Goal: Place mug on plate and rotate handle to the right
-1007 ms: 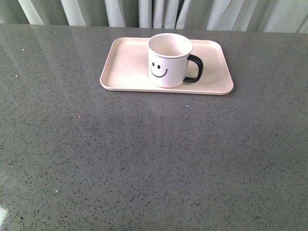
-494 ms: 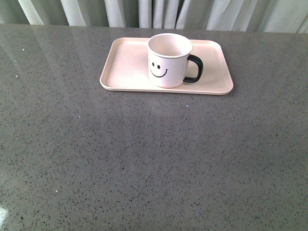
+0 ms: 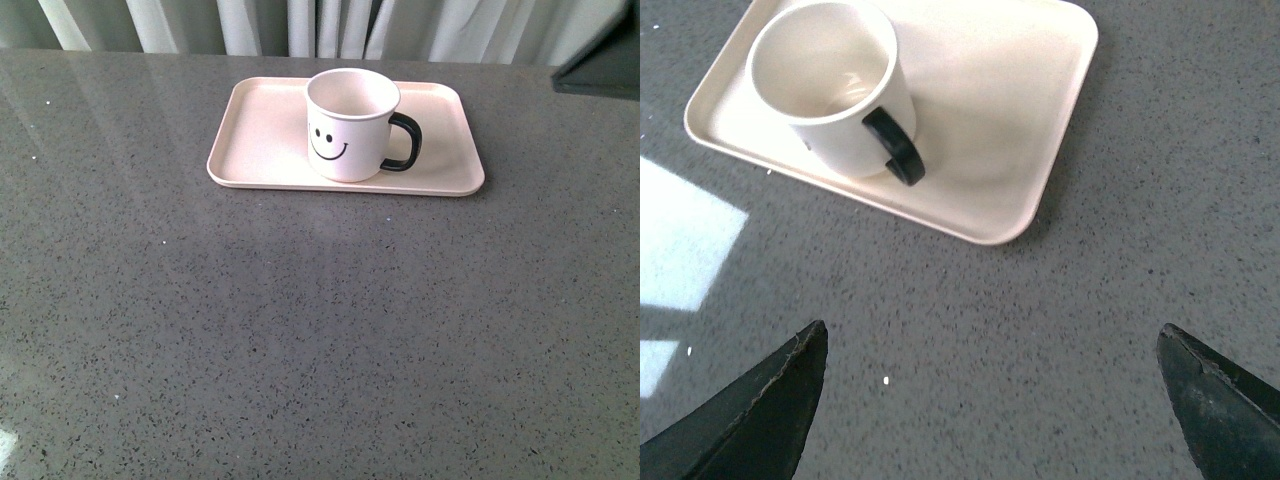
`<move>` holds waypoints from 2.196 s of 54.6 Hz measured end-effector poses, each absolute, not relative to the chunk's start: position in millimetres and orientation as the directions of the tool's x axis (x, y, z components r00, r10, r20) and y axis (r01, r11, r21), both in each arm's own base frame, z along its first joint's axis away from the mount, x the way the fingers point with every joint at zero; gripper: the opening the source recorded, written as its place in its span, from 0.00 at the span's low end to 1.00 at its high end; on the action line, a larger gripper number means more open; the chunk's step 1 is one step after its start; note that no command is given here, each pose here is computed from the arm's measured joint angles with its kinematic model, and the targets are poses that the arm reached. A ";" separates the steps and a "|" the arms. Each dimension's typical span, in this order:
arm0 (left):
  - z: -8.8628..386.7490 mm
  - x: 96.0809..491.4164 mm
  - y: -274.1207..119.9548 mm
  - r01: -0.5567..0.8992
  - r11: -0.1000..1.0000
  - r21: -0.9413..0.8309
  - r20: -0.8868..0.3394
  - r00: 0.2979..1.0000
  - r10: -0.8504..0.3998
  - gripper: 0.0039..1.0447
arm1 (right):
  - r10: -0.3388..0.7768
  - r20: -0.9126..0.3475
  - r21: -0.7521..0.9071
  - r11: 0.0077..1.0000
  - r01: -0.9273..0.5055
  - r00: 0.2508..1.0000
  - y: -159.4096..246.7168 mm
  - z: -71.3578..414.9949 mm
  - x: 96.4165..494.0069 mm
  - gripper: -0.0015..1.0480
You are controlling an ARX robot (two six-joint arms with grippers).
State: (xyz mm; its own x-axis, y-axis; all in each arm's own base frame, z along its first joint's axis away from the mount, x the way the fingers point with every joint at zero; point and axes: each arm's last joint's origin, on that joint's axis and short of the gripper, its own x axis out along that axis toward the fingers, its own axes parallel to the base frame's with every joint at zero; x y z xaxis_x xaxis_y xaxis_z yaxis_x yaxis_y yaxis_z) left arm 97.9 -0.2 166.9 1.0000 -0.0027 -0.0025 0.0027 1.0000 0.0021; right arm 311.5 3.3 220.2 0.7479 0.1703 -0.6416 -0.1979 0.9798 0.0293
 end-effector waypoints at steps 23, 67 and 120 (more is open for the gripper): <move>166.9 97.9 -0.2 0.003 1.000 0.002 -0.002 1.000 -0.003 0.91 | 0.175 -0.774 0.150 0.984 -0.091 0.609 58.7 201.5 438.1 0.91; 166.9 97.9 -0.2 0.003 1.000 0.002 -0.002 1.000 -0.003 0.91 | 0.121 -0.848 0.081 0.992 -0.101 0.516 94.9 178.9 489.5 0.91; 166.9 97.9 -0.2 0.003 1.000 0.002 -0.002 1.000 -0.003 0.91 | 0.110 -0.865 0.064 0.992 -0.109 0.490 105.5 165.7 500.5 0.85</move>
